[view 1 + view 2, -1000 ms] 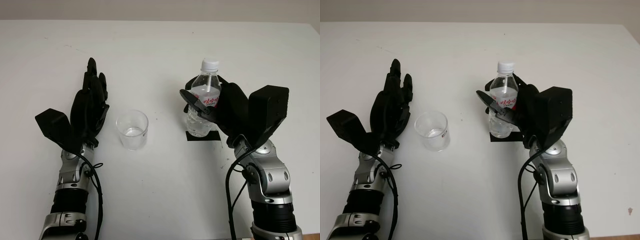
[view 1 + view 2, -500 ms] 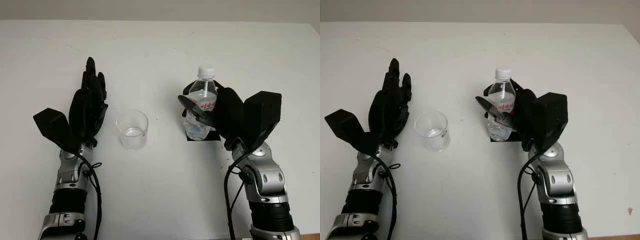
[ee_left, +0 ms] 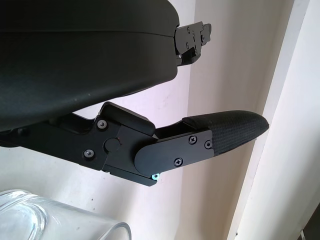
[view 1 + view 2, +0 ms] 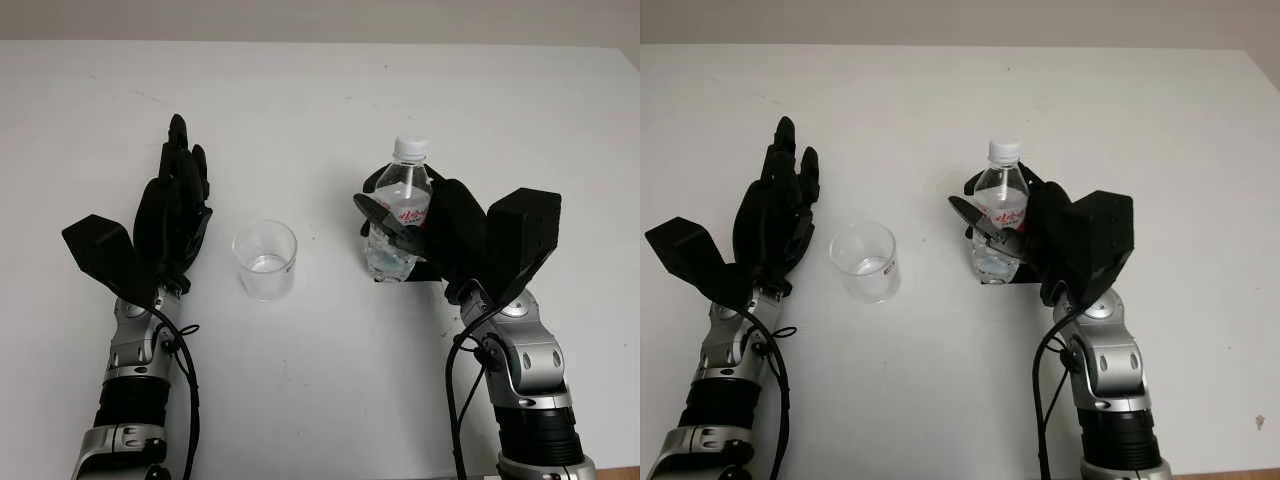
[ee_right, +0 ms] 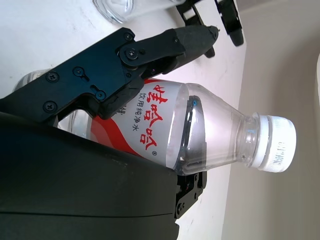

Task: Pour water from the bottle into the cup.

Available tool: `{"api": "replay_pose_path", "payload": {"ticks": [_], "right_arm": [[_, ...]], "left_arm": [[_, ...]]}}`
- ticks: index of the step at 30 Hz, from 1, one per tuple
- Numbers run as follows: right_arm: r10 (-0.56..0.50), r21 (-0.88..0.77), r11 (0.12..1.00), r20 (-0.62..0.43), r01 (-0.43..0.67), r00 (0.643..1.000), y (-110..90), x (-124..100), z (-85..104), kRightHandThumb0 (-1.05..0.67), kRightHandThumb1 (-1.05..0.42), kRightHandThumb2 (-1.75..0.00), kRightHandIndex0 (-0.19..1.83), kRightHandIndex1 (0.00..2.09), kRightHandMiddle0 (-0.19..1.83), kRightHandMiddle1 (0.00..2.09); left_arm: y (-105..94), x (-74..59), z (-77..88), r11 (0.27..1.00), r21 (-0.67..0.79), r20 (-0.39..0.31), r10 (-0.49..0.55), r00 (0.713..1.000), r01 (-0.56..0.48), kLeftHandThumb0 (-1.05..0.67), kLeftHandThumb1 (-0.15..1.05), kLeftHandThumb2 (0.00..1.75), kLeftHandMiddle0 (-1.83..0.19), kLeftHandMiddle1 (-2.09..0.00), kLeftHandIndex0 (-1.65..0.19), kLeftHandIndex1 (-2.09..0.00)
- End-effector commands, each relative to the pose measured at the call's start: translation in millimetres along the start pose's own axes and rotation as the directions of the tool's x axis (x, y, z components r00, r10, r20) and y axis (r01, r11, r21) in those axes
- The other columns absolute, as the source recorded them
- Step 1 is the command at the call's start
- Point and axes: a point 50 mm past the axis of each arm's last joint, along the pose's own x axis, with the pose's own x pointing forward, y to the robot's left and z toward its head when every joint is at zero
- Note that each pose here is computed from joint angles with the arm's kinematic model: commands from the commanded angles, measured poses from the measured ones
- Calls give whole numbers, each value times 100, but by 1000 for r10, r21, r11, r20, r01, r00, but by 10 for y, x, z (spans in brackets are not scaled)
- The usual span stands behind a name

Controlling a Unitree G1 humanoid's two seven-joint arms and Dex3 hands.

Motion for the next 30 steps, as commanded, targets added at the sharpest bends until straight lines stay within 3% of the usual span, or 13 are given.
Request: {"api": "replay_pose_path", "payload": {"ticks": [1,4,7,9,12,18,30], "right_arm": [[9,-11,1000,-21,-9,1000,-12,-49,-63,-46,-105,-23,148,209,118,209],[26,-13,1000,-21,-27,999,-10,-67,-68,-51,-105,-11,135,209,110,209],[48,-31,998,-10,-49,999,-14,-93,-78,-53,-101,-6,111,209,75,209],[63,-45,997,-9,-63,998,-21,-120,-95,-56,-94,-4,82,209,48,209],[84,-34,996,-8,-84,996,-31,-151,-113,-58,-89,-5,39,209,23,207],[102,-58,993,-17,-103,995,-48,-197,-116,-66,-88,-5,-12,209,-1,196],[83,-37,996,5,-83,997,-86,-302,-167,-67,-89,-5,-19,192,-19,188]], "left_arm": [[13,13,33,1000,14,8,-2,1000,2,-82,105,67,17,-4,18,-1],[17,13,33,1000,13,8,-8,1000,8,-82,105,68,18,-5,19,-2],[18,14,32,1000,14,6,-10,1000,10,-82,105,68,18,-5,19,-2],[17,12,29,1000,14,6,-11,1000,11,-82,105,68,18,-5,19,-3],[15,11,27,1000,18,3,-10,1000,10,-82,105,68,18,-5,19,-3],[17,8,17,1000,12,-5,-22,1000,22,-83,105,69,19,-4,19,0],[34,0,19,1000,19,-10,-24,1000,24,-83,105,69,19,-5,19,-1]]}}
